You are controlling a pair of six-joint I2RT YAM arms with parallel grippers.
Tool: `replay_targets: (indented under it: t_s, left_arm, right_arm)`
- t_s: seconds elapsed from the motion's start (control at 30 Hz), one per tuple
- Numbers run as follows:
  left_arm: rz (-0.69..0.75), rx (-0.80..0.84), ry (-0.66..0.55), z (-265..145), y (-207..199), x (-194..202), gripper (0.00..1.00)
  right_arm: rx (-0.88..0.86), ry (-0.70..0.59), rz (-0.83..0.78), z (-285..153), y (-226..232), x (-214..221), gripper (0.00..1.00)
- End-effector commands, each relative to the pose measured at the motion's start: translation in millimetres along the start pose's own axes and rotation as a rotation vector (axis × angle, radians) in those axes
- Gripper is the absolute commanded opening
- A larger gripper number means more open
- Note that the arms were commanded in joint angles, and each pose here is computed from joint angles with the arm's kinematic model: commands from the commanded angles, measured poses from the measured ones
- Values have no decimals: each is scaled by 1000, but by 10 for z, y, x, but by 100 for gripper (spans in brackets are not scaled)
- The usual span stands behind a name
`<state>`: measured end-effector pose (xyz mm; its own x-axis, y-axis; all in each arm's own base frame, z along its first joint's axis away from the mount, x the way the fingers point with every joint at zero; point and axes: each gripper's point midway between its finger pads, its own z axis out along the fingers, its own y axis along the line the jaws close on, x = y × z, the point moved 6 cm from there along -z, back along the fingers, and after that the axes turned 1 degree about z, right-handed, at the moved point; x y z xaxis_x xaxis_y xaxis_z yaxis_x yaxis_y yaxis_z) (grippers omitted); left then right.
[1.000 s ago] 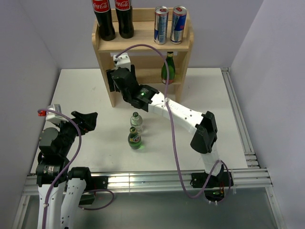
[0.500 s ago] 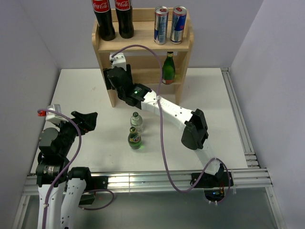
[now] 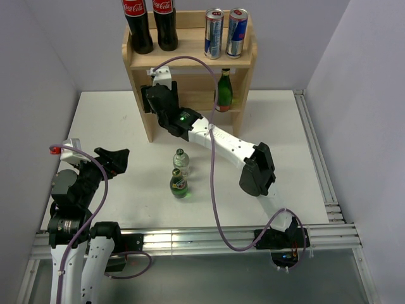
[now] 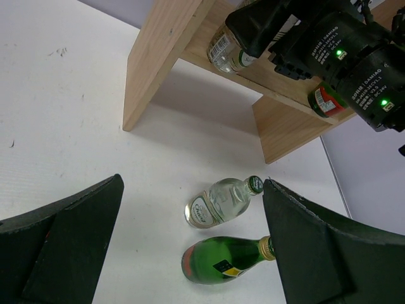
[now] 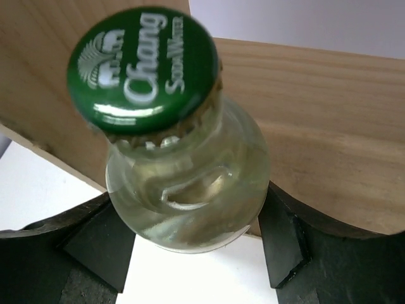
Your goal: Place and organize the beverage onto the shelf
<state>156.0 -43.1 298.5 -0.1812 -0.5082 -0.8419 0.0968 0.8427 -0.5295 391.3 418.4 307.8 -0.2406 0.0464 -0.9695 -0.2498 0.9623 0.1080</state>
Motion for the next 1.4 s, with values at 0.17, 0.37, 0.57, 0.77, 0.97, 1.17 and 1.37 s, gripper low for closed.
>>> replay_targets:
  t_s: [0.17, 0.37, 0.57, 0.77, 0.97, 1.17, 1.37]
  left_arm:
    - [31, 39, -38, -15, -45, -62, 99]
    - [33, 42, -36, -16, -46, -61, 99]
    - [33, 45, -38, -19, -51, -64, 99]
    - [34, 47, -38, -23, -53, -64, 99]
    - [35, 48, -38, -23, -54, -63, 99]
    - [35, 48, -38, -23, -54, -63, 99]
    - [36, 50, -38, -23, -57, -64, 99]
  right_arm:
    - [-22, -235, 172, 29, 90, -646, 0]
    - [-19, -233, 171, 79, 114, -580, 0]
    - [-7, -222, 158, 125, 97, -471, 3]
    - [-2, -203, 159, 147, 103, -383, 66]
    - [4, -193, 154, 172, 96, -336, 80]
    - [3, -184, 150, 181, 106, -294, 82]
    - [2, -174, 150, 173, 106, -258, 95]
